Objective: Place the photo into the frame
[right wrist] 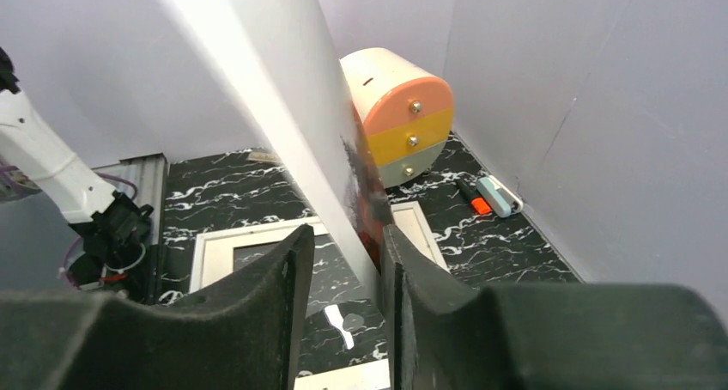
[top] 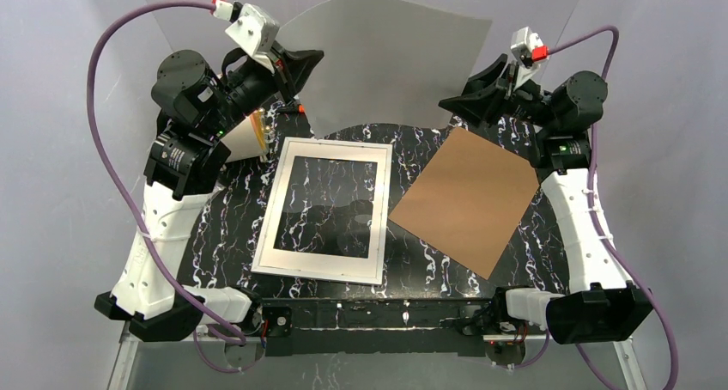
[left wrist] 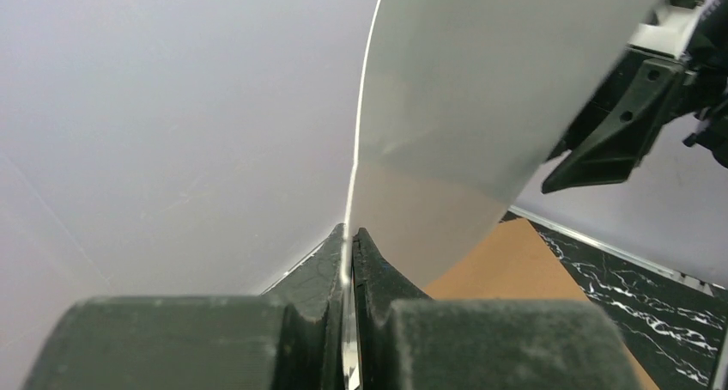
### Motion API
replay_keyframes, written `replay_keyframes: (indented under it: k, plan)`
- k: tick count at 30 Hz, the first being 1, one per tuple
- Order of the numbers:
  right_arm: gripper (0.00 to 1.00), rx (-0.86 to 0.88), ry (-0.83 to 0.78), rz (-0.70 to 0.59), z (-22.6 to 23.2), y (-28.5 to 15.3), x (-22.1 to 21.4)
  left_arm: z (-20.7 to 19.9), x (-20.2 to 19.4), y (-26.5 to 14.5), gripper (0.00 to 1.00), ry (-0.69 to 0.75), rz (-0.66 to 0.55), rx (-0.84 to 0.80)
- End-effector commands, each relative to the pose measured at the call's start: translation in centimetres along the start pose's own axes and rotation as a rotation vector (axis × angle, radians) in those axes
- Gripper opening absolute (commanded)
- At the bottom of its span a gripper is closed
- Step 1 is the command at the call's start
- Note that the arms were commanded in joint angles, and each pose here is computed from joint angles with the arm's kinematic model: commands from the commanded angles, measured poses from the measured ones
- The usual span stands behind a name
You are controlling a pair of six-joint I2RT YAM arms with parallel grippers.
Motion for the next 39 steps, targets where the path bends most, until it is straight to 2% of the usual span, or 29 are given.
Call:
replay_keyframes:
  k: [1,3,5,6,9,11,13,17,21,23,25,26,28,30,31,35,39]
  plan:
    - [0.4,0.027,-0.021,-0.014,1.7,-0.4,2.1,1.3,1.9,-0.2,0.0,0.005,-0.066,0.079]
    - [0.3,0.03,0.009,-0.016,1.6,-0.2,2.4,1.3,1.5,0.1,0.0,-0.009,-0.058,0.08]
    - [0.28,0.038,0.034,-0.017,1.5,-0.1,2.6,1.2,1.4,0.3,0.0,-0.015,-0.054,0.07]
    - [0.31,0.042,0.043,-0.024,1.5,0.0,2.6,1.1,1.3,0.3,0.0,-0.017,-0.052,0.061]
    - [0.46,0.04,0.055,-0.05,1.1,0.2,2.6,0.5,1.1,0.6,0.0,-0.03,-0.039,0.025]
    - [0.49,0.046,0.067,-0.056,0.8,0.5,2.5,0.0,1.0,0.9,0.0,-0.041,-0.031,-0.009]
    - [0.48,0.05,0.075,-0.063,0.4,0.7,2.4,-0.4,0.9,1.1,0.0,-0.053,-0.027,-0.036]
    - [0.34,0.037,0.098,-0.06,0.0,0.8,2.1,-0.1,0.7,1.3,0.0,-0.058,-0.022,-0.023]
    - [0.01,-0.012,0.122,-0.054,-0.5,0.7,1.6,0.7,-0.1,1.5,0.0,-0.067,-0.005,0.021]
    - [0.01,-0.041,0.139,-0.051,-0.7,0.6,1.3,1.5,-0.8,1.6,0.01,-0.072,0.007,0.063]
    - [0.01,-0.071,0.175,-0.042,-1.1,0.5,0.7,2.2,-1.7,1.5,0.22,-0.077,0.022,0.105]
    - [0.01,-0.09,0.194,-0.038,-1.2,0.4,0.3,2.6,-2.3,1.4,0.36,-0.079,0.028,0.128]
    - [0.01,-0.135,0.275,-0.025,-1.6,0.3,-0.9,3.3,-4.3,0.8,0.75,-0.081,0.053,0.173]
    - [0.01,-0.179,0.379,-0.009,-2.1,0.2,-2.4,4.0,-5.6,-0.3,0.95,-0.078,0.057,0.231]
    - [0.01,-0.208,0.442,0.001,-2.4,0.1,-3.3,4.4,-6.3,-0.9,0.98,-0.076,0.064,0.266]
    - [0.01,-0.281,0.735,0.035,-3.0,0.0,-7.7,6.8,-8.9,-4.2,0.98,-0.084,0.112,0.467]
    - [0.01,-0.284,1.077,0.077,-1.9,1.5,-13.8,8.5,-13.3,-7.4,0.98,-0.129,0.248,0.65]
Point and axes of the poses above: each gripper's point midway between its finger pads, its own y axis out along the fingers, its own z axis along the line the jaws close on, x = y × z, the point moved 1 cm from there along -y, back along the fingers, and after that the axes turned 8 degrees about -y, right-handed, at the moved point
